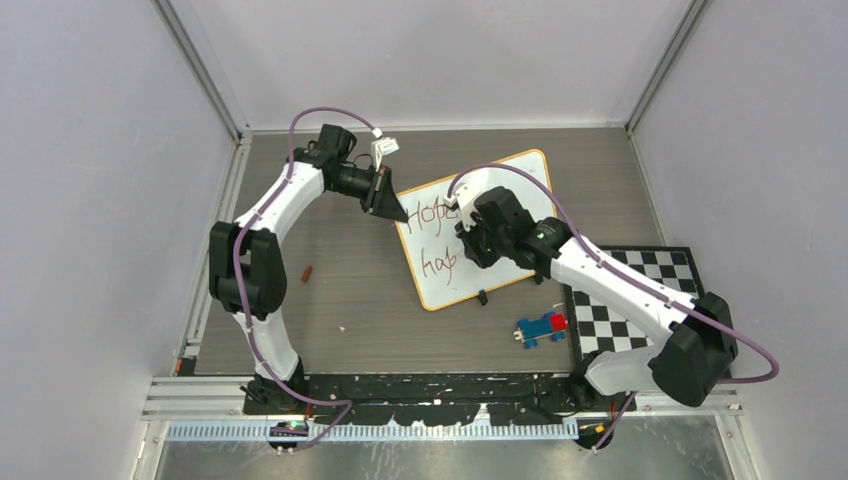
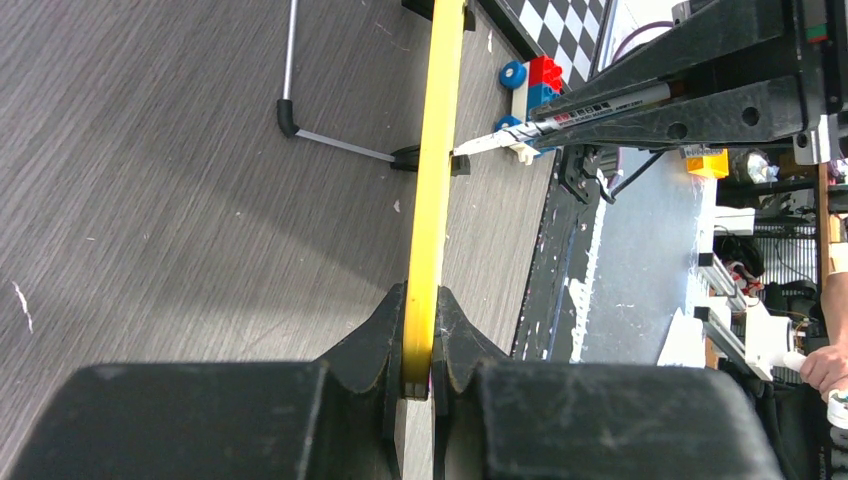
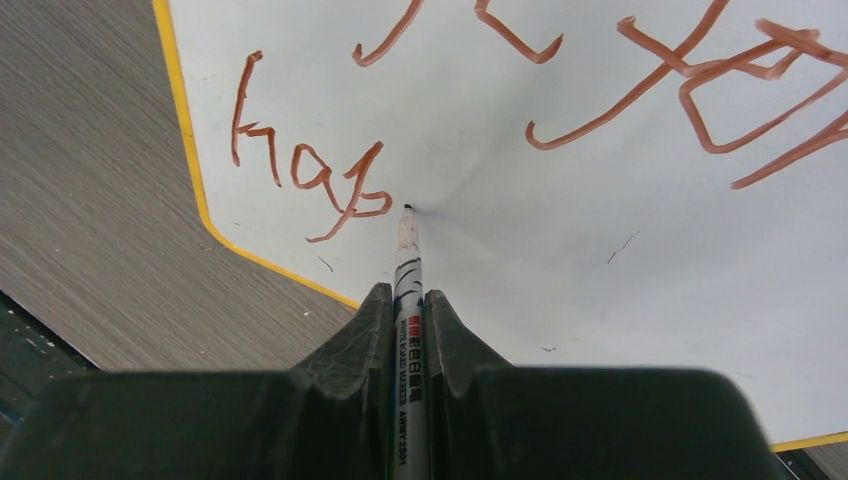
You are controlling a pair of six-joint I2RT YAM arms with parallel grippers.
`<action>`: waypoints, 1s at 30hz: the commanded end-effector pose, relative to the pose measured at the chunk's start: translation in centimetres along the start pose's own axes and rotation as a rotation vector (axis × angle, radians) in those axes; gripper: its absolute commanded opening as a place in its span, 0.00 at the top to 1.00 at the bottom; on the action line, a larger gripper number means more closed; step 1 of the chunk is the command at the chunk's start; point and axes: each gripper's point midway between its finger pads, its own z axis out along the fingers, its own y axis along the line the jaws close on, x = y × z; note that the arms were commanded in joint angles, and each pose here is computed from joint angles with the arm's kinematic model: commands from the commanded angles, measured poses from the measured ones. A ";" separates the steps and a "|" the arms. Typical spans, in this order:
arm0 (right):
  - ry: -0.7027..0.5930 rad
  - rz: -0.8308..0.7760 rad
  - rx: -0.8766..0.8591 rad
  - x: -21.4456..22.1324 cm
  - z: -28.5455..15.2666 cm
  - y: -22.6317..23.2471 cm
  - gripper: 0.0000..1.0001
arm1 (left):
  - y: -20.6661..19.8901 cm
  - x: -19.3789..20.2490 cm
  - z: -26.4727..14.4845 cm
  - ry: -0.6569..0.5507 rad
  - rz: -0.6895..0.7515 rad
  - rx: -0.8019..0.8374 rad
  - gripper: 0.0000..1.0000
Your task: Write a sentence on the whiteboard
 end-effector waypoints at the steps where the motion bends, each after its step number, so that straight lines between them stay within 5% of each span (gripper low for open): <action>1: -0.061 -0.009 0.045 -2.3 0.2 -1.1 1.00 | 0.9 -0.6 -0.9 0.003 0.069 -0.096 1.00; 14: -0.112 0.017 0.073 -4.5 -0.8 -3.4 1.00 | 1.1 -0.6 -0.7 0.006 0.060 -0.094 1.00; 30: 0.003 0.042 -0.020 0.7 0.0 -1.0 1.00 | 1.2 -0.6 -0.7 0.006 0.058 -0.097 1.00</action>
